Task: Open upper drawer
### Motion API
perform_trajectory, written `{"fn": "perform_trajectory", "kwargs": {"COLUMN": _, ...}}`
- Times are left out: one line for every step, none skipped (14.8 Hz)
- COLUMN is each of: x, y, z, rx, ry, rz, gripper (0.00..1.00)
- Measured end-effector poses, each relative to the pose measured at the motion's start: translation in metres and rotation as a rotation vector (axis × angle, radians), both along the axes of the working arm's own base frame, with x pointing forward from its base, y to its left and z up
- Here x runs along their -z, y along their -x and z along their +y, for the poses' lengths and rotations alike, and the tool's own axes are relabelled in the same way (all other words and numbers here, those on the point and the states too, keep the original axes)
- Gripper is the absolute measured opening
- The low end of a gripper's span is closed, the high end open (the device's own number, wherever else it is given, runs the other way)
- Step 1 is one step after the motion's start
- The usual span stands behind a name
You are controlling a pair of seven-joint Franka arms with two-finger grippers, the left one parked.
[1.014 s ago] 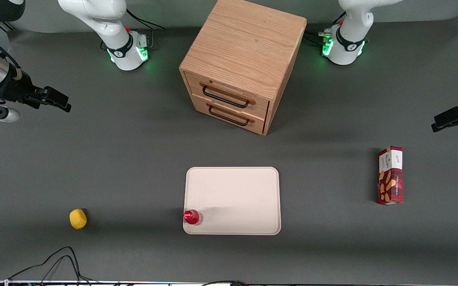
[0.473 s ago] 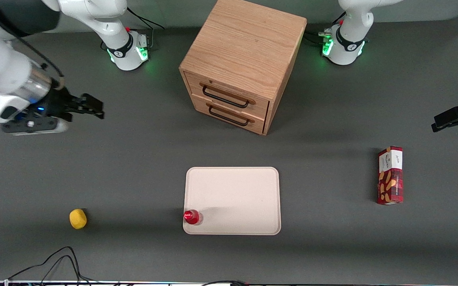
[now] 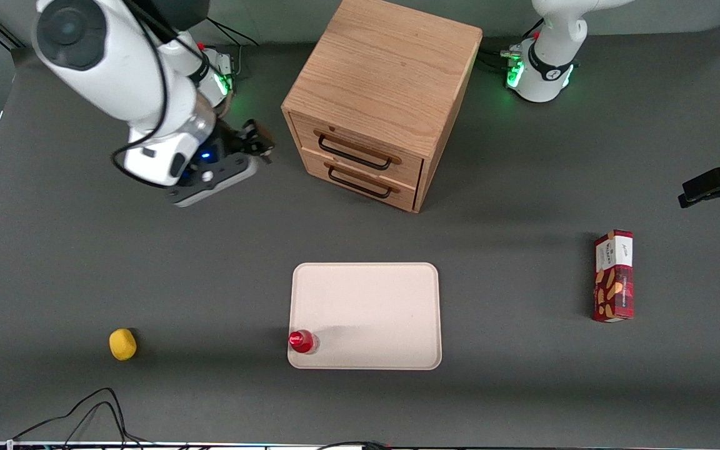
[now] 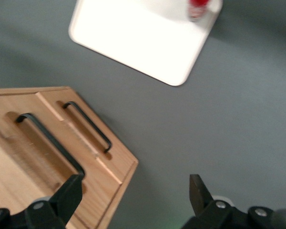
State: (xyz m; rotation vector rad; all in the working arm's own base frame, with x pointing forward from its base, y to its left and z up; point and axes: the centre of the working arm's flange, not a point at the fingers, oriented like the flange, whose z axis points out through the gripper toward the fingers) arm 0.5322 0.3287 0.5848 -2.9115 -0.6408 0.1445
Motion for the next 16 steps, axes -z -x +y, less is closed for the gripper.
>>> {"fn": "perform_trajectory", "kwargs": {"x": 0.004, "y": 0.003, "z": 0.016, "rx": -0.04, "ry": -0.022, "rz": 0.005, "gripper": 1.0}}
{"fn": "perform_trajectory", "kwargs": {"x": 0.01, "y": 0.004, "z": 0.029, "rx": -0.087, "ry": -0.044, "rz": 0.006, "gripper": 1.0}}
{"fn": "perform_trajectory", "kwargs": {"x": 0.016, "y": 0.005, "z": 0.04, "rx": -0.142, "ry": -0.065, "rz": 0.003, "gripper": 1.0}}
{"fn": "perform_trajectory", "kwargs": {"x": 0.022, "y": 0.006, "z": 0.05, "rx": -0.206, "ry": -0.084, "rz": 0.001, "gripper": 1.0}}
{"fn": "perform_trajectory", "kwargs": {"x": 0.028, "y": 0.009, "z": 0.06, "rx": -0.276, "ry": -0.1, "rz": -0.001, "gripper": 1.0}}
{"fn": "perform_trajectory", "kwargs": {"x": 0.034, "y": 0.012, "z": 0.07, "rx": -0.35, "ry": -0.118, "rz": -0.008, "gripper": 1.0}}
{"fn": "perform_trajectory", "kwargs": {"x": 0.039, "y": 0.014, "z": 0.081, "rx": -0.423, "ry": -0.138, "rz": -0.021, "gripper": 1.0}}
{"fn": "perform_trajectory", "kwargs": {"x": 0.043, "y": 0.018, "z": 0.091, "rx": -0.481, "ry": -0.154, "rz": -0.031, "gripper": 1.0}}
{"fn": "perform_trajectory", "kwargs": {"x": 0.046, "y": 0.022, "z": 0.1, "rx": -0.518, "ry": -0.165, "rz": -0.035, "gripper": 1.0}}
{"fn": "perform_trajectory", "kwargs": {"x": 0.049, "y": 0.026, "z": 0.106, "rx": -0.54, "ry": -0.171, "rz": -0.035, "gripper": 1.0}}
{"fn": "perform_trajectory", "kwargs": {"x": 0.05, "y": 0.029, "z": 0.11, "rx": -0.554, "ry": -0.172, "rz": -0.032, "gripper": 1.0}}
{"fn": "perform_trajectory", "kwargs": {"x": 0.053, "y": 0.03, "z": 0.111, "rx": -0.563, "ry": -0.171, "rz": -0.028, "gripper": 1.0}}
{"fn": "perform_trajectory", "kwargs": {"x": 0.057, "y": 0.031, "z": 0.112, "rx": -0.569, "ry": -0.168, "rz": -0.021, "gripper": 1.0}}
{"fn": "perform_trajectory", "kwargs": {"x": 0.063, "y": 0.032, "z": 0.112, "rx": -0.575, "ry": -0.164, "rz": -0.01, "gripper": 1.0}}
{"fn": "perform_trajectory", "kwargs": {"x": 0.07, "y": 0.033, "z": 0.113, "rx": -0.581, "ry": -0.159, "rz": 0.003, "gripper": 1.0}}
{"fn": "perform_trajectory", "kwargs": {"x": 0.079, "y": 0.034, "z": 0.113, "rx": -0.588, "ry": -0.152, "rz": 0.018, "gripper": 1.0}}
